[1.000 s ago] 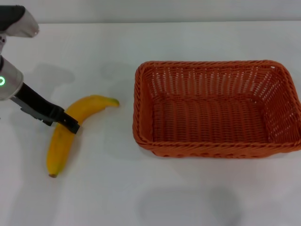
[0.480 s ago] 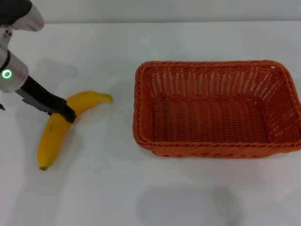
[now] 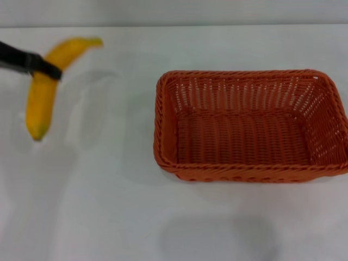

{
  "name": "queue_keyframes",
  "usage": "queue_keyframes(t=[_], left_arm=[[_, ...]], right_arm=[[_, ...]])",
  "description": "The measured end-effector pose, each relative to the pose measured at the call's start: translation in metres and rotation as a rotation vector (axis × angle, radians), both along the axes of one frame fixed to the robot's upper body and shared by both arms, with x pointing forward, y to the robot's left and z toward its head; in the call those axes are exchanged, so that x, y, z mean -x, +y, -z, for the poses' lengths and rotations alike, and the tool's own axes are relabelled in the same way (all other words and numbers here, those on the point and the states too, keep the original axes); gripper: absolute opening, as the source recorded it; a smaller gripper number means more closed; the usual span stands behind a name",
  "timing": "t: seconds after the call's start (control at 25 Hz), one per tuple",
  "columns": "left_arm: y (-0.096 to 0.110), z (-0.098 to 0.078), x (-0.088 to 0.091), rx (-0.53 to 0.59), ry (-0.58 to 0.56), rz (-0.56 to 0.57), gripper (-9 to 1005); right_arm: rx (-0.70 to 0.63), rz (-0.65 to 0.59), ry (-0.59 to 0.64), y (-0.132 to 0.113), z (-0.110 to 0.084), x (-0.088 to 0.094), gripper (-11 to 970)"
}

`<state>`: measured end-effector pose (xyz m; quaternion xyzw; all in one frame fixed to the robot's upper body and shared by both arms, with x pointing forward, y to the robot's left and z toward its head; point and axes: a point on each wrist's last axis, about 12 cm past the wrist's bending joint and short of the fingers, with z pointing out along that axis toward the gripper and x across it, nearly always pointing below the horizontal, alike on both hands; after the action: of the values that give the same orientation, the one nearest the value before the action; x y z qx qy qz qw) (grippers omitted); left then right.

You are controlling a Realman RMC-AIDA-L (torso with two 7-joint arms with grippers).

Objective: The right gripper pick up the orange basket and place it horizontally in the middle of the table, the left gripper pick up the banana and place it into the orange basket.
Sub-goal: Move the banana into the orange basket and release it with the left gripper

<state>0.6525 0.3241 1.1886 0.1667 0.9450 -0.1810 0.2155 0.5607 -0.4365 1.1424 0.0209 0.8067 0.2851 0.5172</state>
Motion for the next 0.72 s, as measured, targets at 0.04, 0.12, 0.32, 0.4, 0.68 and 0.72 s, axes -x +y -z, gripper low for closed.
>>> queue_keyframes(t=[0.04,0.12,0.32,0.4,0.68,0.72], left_arm=[[0.008,-0.011,0.001,0.036,-0.032,0.003,501],[0.017,-0.031,0.003,0.109,-0.087,0.050,500],[0.006,-0.064,0.002,0.177,-0.136,0.206,500],[-0.010,-0.072,-0.003,0.176,-0.143,0.268,500],[-0.087,-0.088,-0.020,0.182,-0.173,0.450,500],[-0.101,-0.088,-0.022,0.178,-0.172,0.481,500]], right_arm=[[-0.001,0.001,-0.003,0.000,-0.001,0.000,790],[-0.001,0.003,-0.007,-0.001,-0.002,0.000,790],[0.004,-0.006,-0.021,0.001,-0.006,-0.005,790],[0.009,-0.010,-0.032,0.001,-0.007,-0.006,790],[0.019,-0.027,-0.063,0.007,-0.010,-0.010,790],[0.019,-0.028,-0.064,0.007,-0.009,-0.010,790]])
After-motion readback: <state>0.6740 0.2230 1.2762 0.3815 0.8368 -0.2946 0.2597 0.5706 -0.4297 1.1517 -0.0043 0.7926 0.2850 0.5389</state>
